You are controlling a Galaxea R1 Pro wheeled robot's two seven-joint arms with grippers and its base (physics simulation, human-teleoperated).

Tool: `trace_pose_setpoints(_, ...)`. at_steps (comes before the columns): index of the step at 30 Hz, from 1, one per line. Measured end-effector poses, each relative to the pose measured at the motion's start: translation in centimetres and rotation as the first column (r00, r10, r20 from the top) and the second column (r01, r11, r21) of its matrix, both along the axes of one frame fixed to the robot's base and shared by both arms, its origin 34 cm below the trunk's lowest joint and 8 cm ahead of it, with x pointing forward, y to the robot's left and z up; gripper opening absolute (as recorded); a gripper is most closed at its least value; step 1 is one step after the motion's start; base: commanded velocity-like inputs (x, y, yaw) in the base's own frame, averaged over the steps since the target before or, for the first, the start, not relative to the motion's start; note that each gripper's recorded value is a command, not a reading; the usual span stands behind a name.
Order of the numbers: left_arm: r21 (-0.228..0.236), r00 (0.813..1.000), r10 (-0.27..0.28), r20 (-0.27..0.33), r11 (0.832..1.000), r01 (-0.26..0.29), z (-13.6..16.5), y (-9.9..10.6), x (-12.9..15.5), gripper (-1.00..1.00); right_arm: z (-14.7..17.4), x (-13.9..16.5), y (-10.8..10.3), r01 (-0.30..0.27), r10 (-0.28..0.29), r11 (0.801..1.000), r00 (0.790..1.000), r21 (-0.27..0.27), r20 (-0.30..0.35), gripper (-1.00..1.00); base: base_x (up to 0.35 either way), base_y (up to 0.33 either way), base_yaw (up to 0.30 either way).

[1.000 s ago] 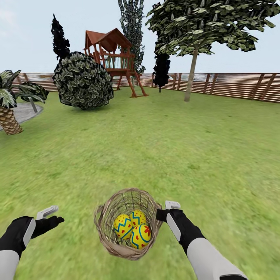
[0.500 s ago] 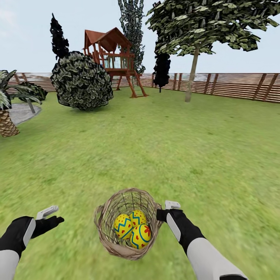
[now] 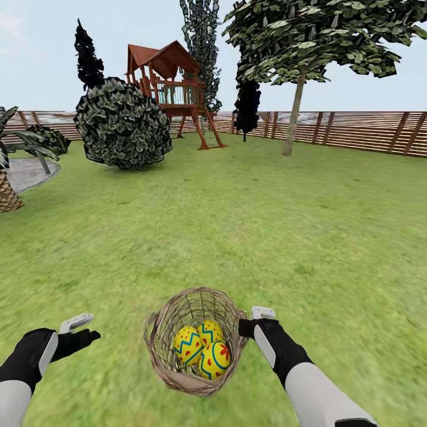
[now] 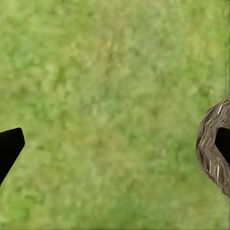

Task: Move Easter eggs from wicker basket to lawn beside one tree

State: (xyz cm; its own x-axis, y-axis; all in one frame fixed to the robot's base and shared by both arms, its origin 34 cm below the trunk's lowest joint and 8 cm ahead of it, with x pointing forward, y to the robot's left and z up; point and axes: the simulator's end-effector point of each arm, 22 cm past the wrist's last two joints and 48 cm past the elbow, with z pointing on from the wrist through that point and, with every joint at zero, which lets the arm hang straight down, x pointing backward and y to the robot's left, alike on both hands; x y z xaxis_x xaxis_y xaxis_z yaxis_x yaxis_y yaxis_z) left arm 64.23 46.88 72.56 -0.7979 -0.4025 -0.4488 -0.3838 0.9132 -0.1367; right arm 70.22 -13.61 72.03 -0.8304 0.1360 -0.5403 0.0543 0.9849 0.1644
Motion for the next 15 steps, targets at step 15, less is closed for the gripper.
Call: trace_pose_setpoints(15,0.003,1.0,0.001,-0.001,1.0,-0.001,-0.03,0.01,-0.01,1.0,0.0,0.0,0.0,0.0,0.0,1.0,1.0,0.0,0.0,-1.0,0.321,0.0,0.0)
